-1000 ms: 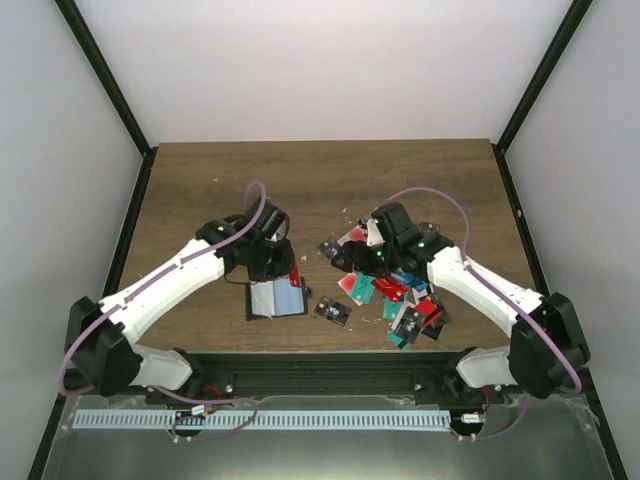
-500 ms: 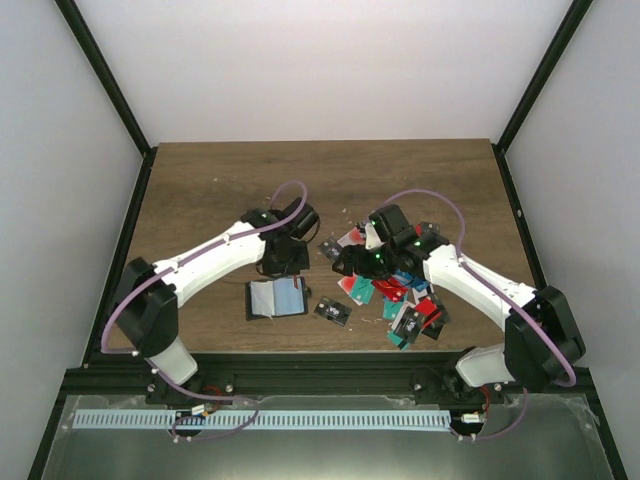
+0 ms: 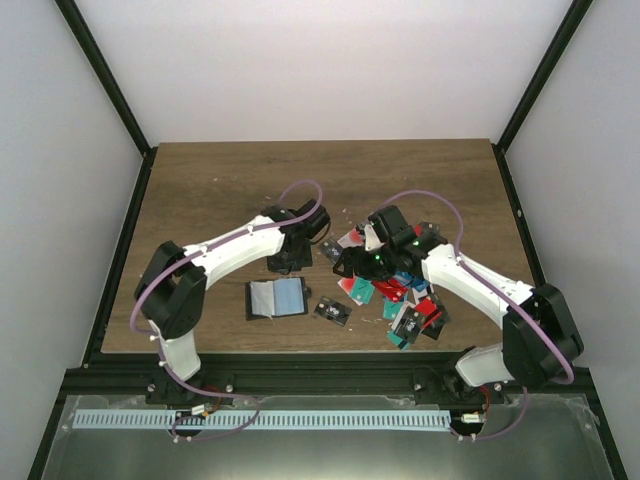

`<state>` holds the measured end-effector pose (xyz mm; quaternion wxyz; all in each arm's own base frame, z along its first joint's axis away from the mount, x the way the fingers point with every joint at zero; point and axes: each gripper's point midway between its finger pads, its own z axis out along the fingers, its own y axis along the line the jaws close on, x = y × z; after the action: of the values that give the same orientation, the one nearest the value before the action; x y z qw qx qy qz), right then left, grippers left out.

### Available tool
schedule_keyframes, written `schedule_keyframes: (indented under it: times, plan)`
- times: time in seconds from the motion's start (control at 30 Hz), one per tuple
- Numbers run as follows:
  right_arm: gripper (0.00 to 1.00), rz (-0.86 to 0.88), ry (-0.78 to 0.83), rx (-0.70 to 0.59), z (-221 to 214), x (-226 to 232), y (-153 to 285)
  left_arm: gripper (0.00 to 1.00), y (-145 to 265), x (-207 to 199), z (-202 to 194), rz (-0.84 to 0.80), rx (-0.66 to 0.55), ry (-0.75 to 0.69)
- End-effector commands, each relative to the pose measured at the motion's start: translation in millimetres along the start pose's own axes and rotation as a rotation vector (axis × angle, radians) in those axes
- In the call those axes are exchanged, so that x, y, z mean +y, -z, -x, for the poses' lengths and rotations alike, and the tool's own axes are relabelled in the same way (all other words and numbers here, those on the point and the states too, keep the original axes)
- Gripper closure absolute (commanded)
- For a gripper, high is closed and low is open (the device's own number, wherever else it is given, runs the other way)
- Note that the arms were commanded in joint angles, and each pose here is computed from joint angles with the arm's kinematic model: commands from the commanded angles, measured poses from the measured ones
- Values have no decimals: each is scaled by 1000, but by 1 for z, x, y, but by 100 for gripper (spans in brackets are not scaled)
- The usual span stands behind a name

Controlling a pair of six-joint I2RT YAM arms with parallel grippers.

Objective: Put the credit cards into the card holder
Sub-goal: Insert the credit card into the card holder.

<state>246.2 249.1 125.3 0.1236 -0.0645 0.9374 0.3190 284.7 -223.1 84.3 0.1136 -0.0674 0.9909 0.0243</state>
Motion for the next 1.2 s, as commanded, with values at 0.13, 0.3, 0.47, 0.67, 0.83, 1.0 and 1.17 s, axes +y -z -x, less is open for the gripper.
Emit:
schedule_keyframes:
  times: [0.13,0.3,0.47,0.67,0.83,1.0,1.17]
  plan:
    - [27,-16,5,21,-6,-7,-3,96,-21,-11,10,28,-18,0]
    - [27,-16,3,25,-7,-7,-4,96,-22,-7,8,44,-18,-6]
    - [27,-12,-3,30,-7,-7,-6,96,-13,5,3,63,-22,-4]
    - [27,-8,-6,45,-8,-9,-11,96,-1,20,0,81,-41,3]
    - [27,-9,-8,54,-10,-10,-13,96,5,29,-3,91,-48,5]
    - [27,-6,-7,56,-11,-10,-13,96,14,37,-2,105,-67,1]
    - [27,9,1,50,-12,-7,-12,96,16,20,-2,-4,-77,-28]
